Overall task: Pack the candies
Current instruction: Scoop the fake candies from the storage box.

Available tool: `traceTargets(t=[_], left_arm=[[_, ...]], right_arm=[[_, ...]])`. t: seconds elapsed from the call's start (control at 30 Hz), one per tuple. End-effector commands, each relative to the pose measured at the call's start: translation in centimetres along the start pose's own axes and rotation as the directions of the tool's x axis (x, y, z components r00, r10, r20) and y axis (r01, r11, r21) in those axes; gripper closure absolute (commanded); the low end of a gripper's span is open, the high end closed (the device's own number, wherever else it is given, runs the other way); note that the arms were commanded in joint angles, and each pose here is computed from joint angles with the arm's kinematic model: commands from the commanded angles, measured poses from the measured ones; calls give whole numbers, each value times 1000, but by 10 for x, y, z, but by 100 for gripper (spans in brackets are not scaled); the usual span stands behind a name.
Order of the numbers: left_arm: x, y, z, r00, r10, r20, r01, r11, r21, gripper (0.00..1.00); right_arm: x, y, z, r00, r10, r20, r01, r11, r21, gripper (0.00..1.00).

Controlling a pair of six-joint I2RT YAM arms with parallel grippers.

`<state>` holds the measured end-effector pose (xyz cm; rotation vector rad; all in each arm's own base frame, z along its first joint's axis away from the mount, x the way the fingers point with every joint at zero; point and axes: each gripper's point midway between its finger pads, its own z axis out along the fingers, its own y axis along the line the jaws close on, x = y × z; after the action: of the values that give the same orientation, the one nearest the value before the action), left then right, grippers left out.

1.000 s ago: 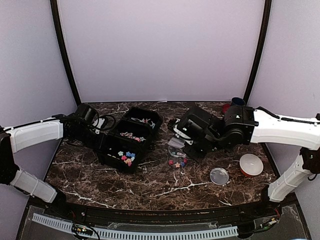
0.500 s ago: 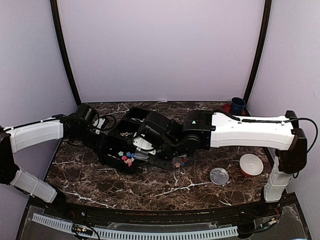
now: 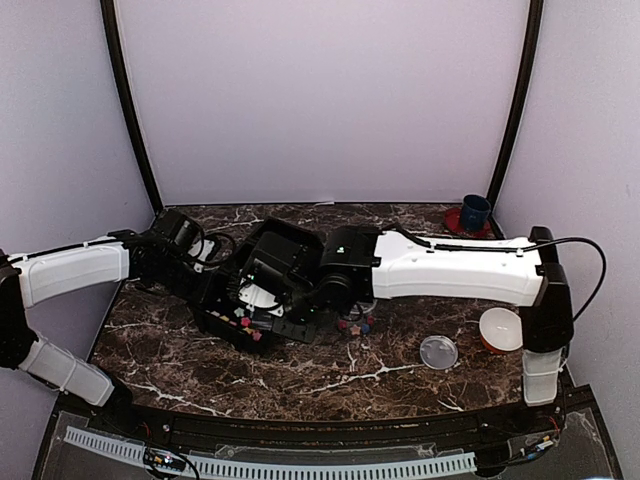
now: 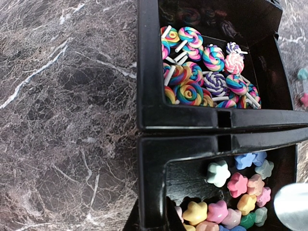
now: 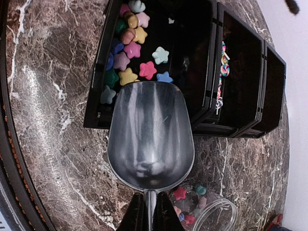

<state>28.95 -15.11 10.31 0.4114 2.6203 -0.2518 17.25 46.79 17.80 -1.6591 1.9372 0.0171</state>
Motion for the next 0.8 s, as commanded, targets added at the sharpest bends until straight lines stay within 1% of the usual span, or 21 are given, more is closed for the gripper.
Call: traceTargets(t=[0.0, 0.13, 0.37, 0.6, 0.77], left_arm=[[-65, -16, -37, 968, 35, 249, -44, 999, 30, 100], [-65, -22, -38, 964, 67, 257, -77, 997, 27, 100], [-64, -35, -39, 953, 128, 274, -142, 989, 30, 100], [-68, -42, -48, 932, 154, 327, -176, 984, 38, 100], [-70, -51, -54, 915, 162, 368, -204, 976, 78, 100]], right_arm=[[3, 0, 2, 998, -31, -46, 32, 999, 24, 100], [5, 0, 8, 996, -40, -78, 42, 999, 30, 100], [7, 10, 27, 988, -91, -125, 91, 996, -4, 100], [-2, 34, 43, 982, -165, -92, 154, 981, -115, 100], [2, 59, 57, 967, -249, -51, 232, 947, -222, 100]])
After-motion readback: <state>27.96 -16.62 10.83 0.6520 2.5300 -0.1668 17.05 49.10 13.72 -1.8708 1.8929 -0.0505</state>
